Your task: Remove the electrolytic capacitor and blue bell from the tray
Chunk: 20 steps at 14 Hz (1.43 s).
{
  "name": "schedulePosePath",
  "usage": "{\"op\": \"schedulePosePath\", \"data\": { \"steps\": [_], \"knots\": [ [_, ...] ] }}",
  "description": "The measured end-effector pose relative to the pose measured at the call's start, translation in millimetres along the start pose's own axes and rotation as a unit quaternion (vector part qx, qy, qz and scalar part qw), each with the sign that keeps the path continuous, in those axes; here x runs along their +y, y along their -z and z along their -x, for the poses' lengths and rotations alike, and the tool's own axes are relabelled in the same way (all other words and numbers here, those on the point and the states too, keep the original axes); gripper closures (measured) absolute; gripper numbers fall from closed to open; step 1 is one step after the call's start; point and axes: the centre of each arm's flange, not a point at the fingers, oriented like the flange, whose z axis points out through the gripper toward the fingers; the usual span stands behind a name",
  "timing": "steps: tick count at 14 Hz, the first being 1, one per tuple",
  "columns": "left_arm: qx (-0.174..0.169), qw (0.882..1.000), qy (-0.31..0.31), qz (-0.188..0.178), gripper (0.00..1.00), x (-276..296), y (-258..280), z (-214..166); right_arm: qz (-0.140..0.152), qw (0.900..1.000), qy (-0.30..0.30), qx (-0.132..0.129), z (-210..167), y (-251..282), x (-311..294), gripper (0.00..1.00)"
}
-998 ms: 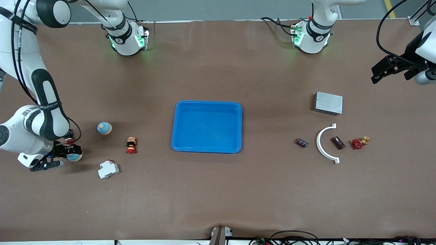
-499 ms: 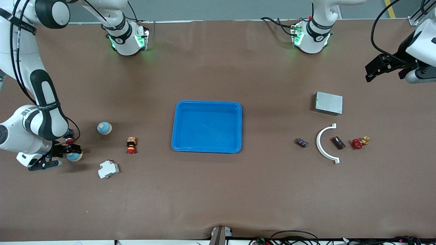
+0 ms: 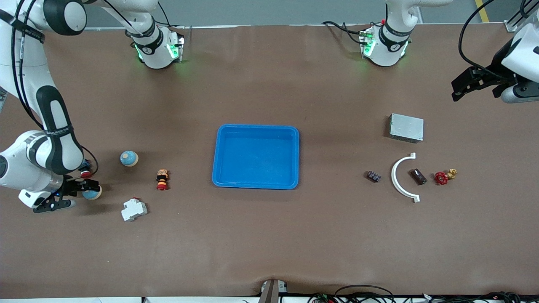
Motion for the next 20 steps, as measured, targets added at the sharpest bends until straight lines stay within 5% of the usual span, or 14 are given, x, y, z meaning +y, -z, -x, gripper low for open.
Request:
{"op": "schedulePosePath", "data": {
  "steps": [9,20],
  "knots": [
    [0.000,1.000,0.000,0.000,0.00,0,0,0,-0.031,0.997,-0.056,-0.036,-26,58,-25,0.00],
    [-0.001,1.000,0.000,0.000,0.00,0,-1,0,-0.033,0.994,-0.107,-0.020,-28,233,-121,0.00]
  ]
}}
